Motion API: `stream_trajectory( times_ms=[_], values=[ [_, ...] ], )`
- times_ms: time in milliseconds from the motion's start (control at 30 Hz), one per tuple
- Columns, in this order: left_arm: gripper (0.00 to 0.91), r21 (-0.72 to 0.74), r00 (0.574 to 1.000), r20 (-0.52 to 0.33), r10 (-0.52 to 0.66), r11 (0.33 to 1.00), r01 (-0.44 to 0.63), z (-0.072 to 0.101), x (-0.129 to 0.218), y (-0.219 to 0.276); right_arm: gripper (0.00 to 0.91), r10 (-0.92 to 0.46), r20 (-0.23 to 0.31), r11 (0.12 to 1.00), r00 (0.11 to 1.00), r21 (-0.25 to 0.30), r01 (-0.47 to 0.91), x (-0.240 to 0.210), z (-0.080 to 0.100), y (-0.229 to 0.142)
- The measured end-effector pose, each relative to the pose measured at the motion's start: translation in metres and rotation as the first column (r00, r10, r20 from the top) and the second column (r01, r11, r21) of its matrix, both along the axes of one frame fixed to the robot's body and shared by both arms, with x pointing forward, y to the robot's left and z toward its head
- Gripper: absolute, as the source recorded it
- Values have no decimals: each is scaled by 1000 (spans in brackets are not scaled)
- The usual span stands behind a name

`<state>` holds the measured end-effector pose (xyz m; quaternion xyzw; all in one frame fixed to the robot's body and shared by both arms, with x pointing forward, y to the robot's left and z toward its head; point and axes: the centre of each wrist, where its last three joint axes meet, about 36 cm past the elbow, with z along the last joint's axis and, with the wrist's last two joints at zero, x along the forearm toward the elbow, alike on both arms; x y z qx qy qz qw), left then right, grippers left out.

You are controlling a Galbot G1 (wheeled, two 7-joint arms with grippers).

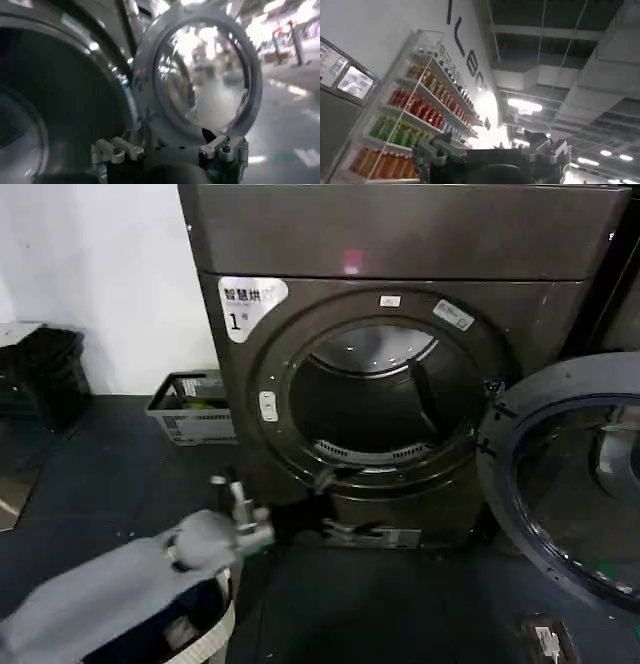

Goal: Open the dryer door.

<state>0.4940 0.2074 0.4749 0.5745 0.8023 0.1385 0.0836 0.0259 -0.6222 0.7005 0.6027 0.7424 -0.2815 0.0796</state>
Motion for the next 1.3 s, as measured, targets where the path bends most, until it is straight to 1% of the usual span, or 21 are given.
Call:
stream_trajectory(
  times_ms=[233,433,567,667,833,1033,1200,1300],
  values=[
    [907,162,989,-90,117,982,-102,3,-27,57,907,-12,-9,1000,1000,-9,12,-1,-1,2],
    [907,292,977,-141,157,950,-111,5,-57,101,907,-9,-20,1000,1000,-16,8,4,-2,3],
    [907,387,970,-153,189,915,-117,9,-76,128,907,-3,-23,1000,1000,-24,2,8,-1,4],
    [907,475,965,-143,222,870,-130,12,-88,146,907,-1,-24,1000,1000,-25,1,11,-2,3],
    [907,606,938,-141,316,777,-170,23,-97,169,907,7,-25,1000,1000,-26,-7,13,-3,4],
    [907,721,919,-144,366,676,-156,36,-97,194,907,2,-21,1000,1000,-24,-3,13,-4,2],
    [907,797,913,-144,382,592,-122,41,-96,217,907,3,-22,1000,1000,-24,-3,13,-4,1],
    [907,824,916,-142,375,558,-101,40,-95,228,907,7,-20,1000,1000,-21,-7,16,-7,0]
  ],
)
